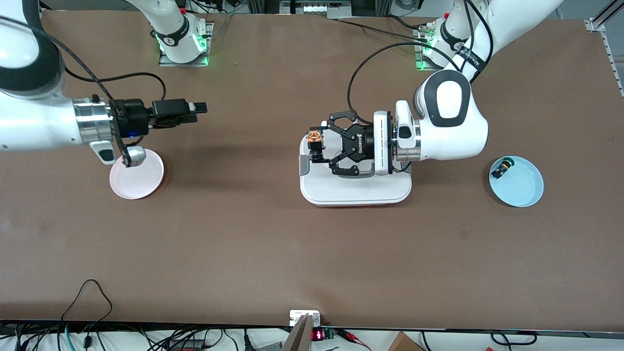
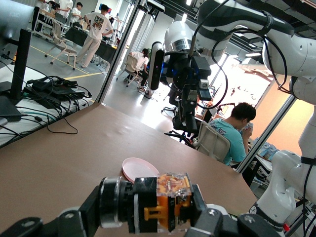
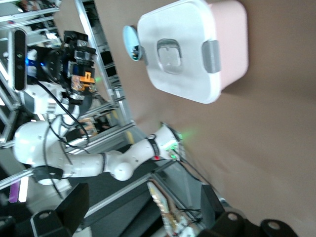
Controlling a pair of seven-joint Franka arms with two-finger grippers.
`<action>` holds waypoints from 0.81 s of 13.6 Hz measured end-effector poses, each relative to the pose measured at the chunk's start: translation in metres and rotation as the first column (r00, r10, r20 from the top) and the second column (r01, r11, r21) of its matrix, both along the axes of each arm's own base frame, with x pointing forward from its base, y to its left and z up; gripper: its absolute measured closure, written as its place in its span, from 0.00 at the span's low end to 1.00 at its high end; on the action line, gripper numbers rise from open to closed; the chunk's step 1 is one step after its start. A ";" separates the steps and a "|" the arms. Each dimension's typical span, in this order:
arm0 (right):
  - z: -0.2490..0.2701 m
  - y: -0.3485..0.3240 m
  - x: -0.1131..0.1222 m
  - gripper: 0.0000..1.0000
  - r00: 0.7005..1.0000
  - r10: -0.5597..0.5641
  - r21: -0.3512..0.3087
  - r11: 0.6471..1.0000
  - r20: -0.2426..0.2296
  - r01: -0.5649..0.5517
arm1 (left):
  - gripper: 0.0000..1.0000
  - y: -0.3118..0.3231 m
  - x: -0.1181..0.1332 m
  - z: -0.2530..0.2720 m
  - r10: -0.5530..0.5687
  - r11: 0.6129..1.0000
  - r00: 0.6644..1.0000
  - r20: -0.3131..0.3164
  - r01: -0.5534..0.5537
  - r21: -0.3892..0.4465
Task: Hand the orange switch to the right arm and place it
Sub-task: 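Hold the switch up while the right gripper reaches toward it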
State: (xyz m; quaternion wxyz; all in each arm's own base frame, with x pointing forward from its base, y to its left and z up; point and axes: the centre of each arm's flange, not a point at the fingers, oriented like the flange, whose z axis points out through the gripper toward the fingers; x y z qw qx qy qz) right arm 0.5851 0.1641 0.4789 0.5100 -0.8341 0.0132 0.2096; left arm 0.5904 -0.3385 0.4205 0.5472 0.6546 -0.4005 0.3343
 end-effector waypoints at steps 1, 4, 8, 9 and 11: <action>-0.015 0.014 0.001 0.00 0.999 -0.038 0.057 0.998 -0.038 0.040 | 0.28 0.000 0.000 0.000 0.001 1.000 1.000 -0.002 -0.001 -0.001; -0.060 0.064 -0.009 0.00 0.974 -0.156 0.214 0.958 -0.166 0.190 | 0.28 0.000 0.000 -0.001 0.001 1.000 1.000 -0.003 -0.001 -0.001; -0.090 0.131 -0.022 0.00 0.925 -0.282 0.305 0.885 -0.254 0.353 | 0.28 -0.001 -0.002 -0.003 -0.002 1.000 1.000 -0.007 0.002 0.001; -0.093 0.145 -0.025 0.00 0.913 -0.306 0.318 0.866 -0.271 0.385 | 0.28 -0.001 -0.002 -0.003 -0.002 1.000 1.000 -0.007 0.002 0.001; -0.095 0.164 -0.029 0.00 0.893 -0.335 0.339 0.838 -0.302 0.429 | 0.28 -0.001 -0.002 -0.003 -0.002 1.000 1.000 -0.007 0.002 0.001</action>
